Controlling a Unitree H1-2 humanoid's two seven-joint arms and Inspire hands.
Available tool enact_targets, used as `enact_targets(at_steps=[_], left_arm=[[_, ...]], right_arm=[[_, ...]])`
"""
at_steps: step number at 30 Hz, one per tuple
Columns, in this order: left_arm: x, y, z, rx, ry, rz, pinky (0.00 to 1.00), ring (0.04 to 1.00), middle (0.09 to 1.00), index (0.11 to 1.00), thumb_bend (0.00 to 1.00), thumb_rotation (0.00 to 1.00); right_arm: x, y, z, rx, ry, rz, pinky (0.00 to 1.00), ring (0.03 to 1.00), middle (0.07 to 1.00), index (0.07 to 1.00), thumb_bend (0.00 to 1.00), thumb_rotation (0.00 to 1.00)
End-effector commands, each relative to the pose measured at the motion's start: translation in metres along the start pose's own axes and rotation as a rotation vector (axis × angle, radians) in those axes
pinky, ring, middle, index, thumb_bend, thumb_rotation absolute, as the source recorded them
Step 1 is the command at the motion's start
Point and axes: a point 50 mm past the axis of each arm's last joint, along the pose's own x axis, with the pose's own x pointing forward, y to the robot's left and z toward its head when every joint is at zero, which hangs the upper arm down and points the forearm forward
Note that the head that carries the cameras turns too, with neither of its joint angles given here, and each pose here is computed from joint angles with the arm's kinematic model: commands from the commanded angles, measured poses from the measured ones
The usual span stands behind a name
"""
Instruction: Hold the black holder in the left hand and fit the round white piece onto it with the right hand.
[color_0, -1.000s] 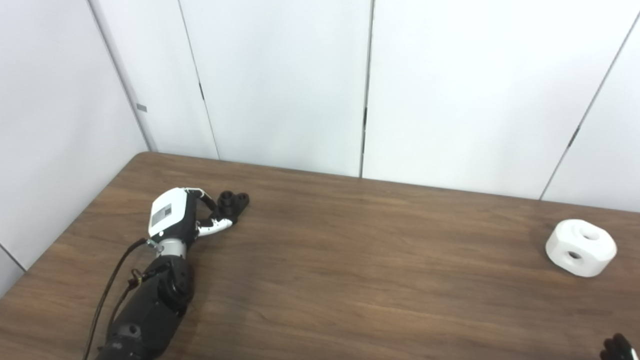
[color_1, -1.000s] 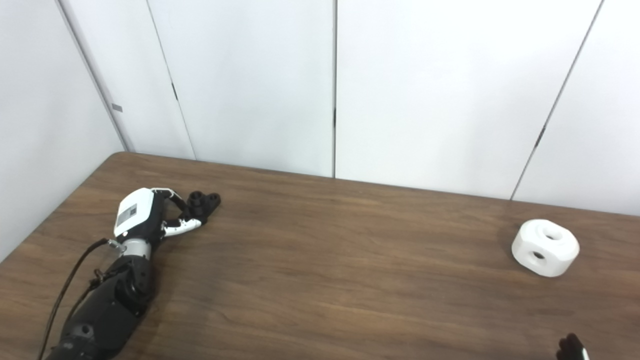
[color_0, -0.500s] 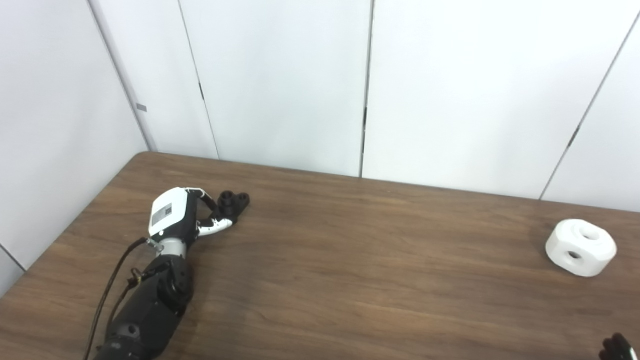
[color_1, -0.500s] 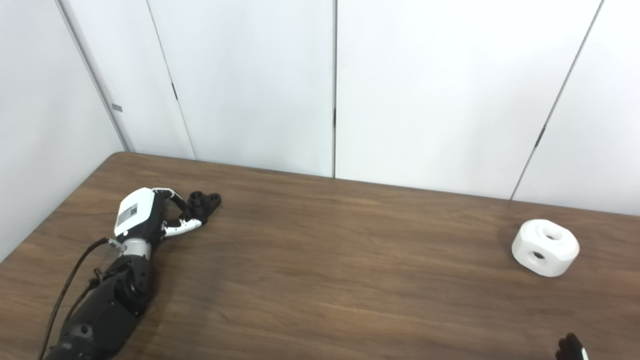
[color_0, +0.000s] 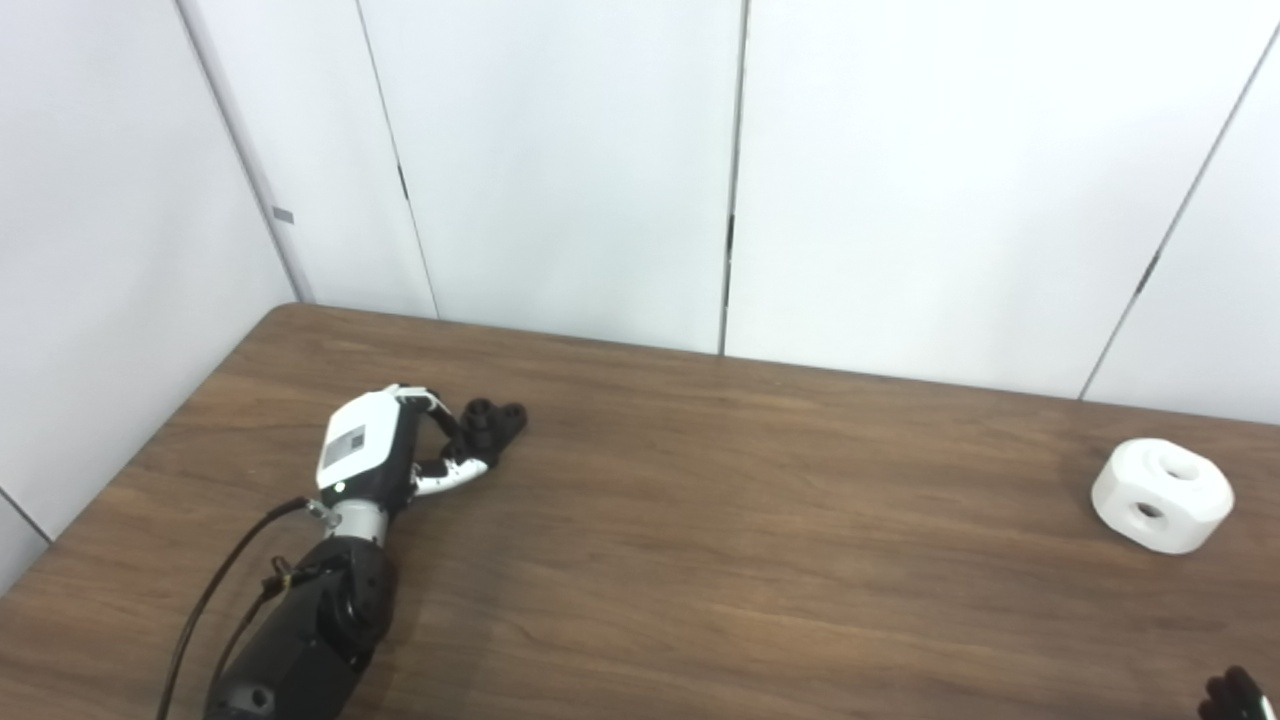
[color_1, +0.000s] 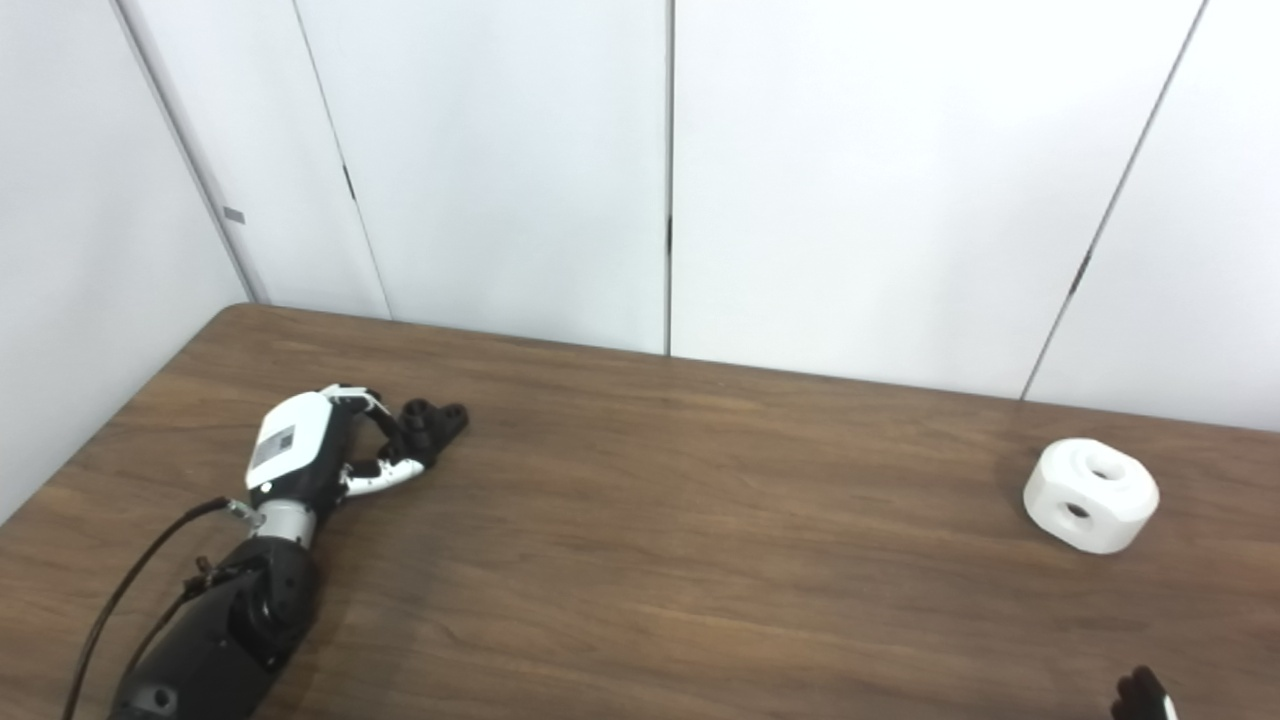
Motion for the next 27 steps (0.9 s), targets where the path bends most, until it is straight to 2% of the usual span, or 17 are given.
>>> enact_targets(at_steps=[1,6,13,27], left_arm=[[-0.013,-0.012,0.008,0.037,-0.054,-0.085,0.93,0.896,0.799,0.485,0.52,0.06],[-0.028,-0.017,0.022,0.031,-0.093,-0.122,0.94,0.897,0.805,0.486,0.52,0.06],[-0.054,-0.025,0.046,0.025,-0.202,-0.16,0.92,0.882,0.787,0.486,0.52,0.06],[-0.105,-0.03,0.101,-0.046,-0.414,-0.245,0.94,0.903,0.812,0.486,0.52,0.06]], right_arm=[[-0.003,0.002,0.002,0.003,0.0,0.013,1.0,1.0,1.0,1.0,0.61,1.0],[-0.003,0.003,0.002,0.001,-0.007,0.015,1.0,1.0,1.0,1.0,0.6,1.0],[-0.005,0.005,0.005,-0.002,0.004,0.017,1.0,1.0,1.0,1.0,0.62,1.0],[-0.002,0.012,0.007,-0.02,-0.027,0.014,1.0,1.0,0.979,1.0,0.63,1.0]])
